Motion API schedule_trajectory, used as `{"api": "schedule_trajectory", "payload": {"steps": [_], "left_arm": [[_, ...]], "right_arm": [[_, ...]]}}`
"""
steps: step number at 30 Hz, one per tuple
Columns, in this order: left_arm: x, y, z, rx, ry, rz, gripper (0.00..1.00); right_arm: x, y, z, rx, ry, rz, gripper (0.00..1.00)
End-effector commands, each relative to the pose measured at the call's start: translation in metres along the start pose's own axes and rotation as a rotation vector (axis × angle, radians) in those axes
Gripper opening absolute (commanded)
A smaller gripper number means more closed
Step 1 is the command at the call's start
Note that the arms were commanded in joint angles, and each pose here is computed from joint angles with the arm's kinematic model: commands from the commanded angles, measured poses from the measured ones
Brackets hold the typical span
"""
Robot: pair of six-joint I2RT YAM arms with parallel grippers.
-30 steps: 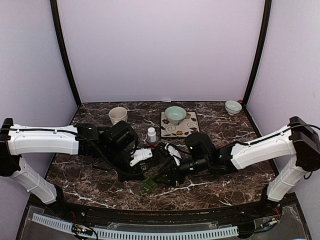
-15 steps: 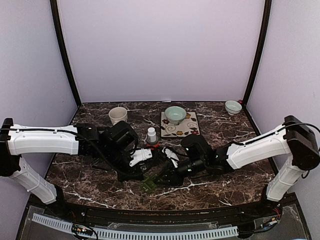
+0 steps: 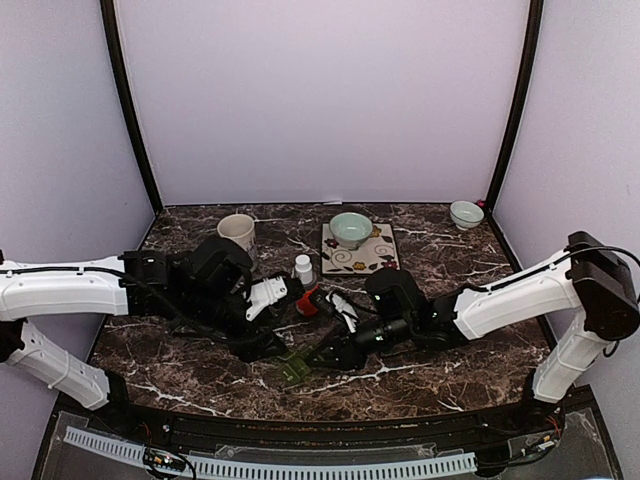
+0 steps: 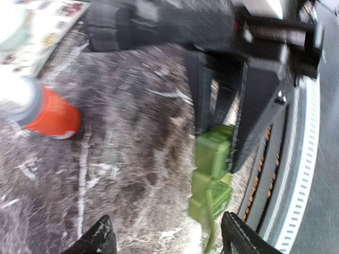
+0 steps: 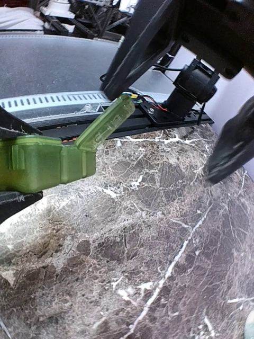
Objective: Sort the pills into containers
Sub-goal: Pass from the left arm to the right, then place the pill container at the center of the board.
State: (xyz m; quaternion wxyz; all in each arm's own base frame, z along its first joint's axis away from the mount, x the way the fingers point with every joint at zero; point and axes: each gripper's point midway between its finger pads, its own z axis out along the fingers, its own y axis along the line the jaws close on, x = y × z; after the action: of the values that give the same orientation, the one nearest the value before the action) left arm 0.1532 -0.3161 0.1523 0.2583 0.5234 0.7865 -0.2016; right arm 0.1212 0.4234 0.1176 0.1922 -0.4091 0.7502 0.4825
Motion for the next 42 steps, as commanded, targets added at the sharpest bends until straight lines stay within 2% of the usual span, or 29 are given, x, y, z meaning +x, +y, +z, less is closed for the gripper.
{"api": "schedule_trajectory", "payload": {"steps": [1,8,14,26,36,42], "left_arm": [[-0.018,0.028,-0.025,-0.167,-0.175,-0.101,0.73],[-0.025,0.059,-0.071,-0.351,-0.439,-0.261,0.70],[-0.016,0.072,-0.096,-0.426,-0.579,-0.339,0.69],[-0.014,0.072,-0.093,-0.419,-0.603,-0.349,0.68],[-0.012,0.068,-0.092,-0.398,-0.612,-0.349,0.67],[-0.011,0.068,-0.090,-0.390,-0.612,-0.350,0.67]], "right_arm": [[-0.014,0.001,-0.011,-0.006,-0.089,0.072,0.00],[-0.016,-0.031,-0.039,0.117,-0.212,0.250,0.00],[-0.020,-0.067,-0.063,0.188,-0.339,0.428,0.00],[-0.022,-0.125,-0.058,0.231,-0.442,0.678,0.00],[-0.019,-0.142,-0.062,0.179,-0.553,0.832,0.00],[-0.010,-0.153,-0.064,0.222,-0.577,0.881,0.00]]}}
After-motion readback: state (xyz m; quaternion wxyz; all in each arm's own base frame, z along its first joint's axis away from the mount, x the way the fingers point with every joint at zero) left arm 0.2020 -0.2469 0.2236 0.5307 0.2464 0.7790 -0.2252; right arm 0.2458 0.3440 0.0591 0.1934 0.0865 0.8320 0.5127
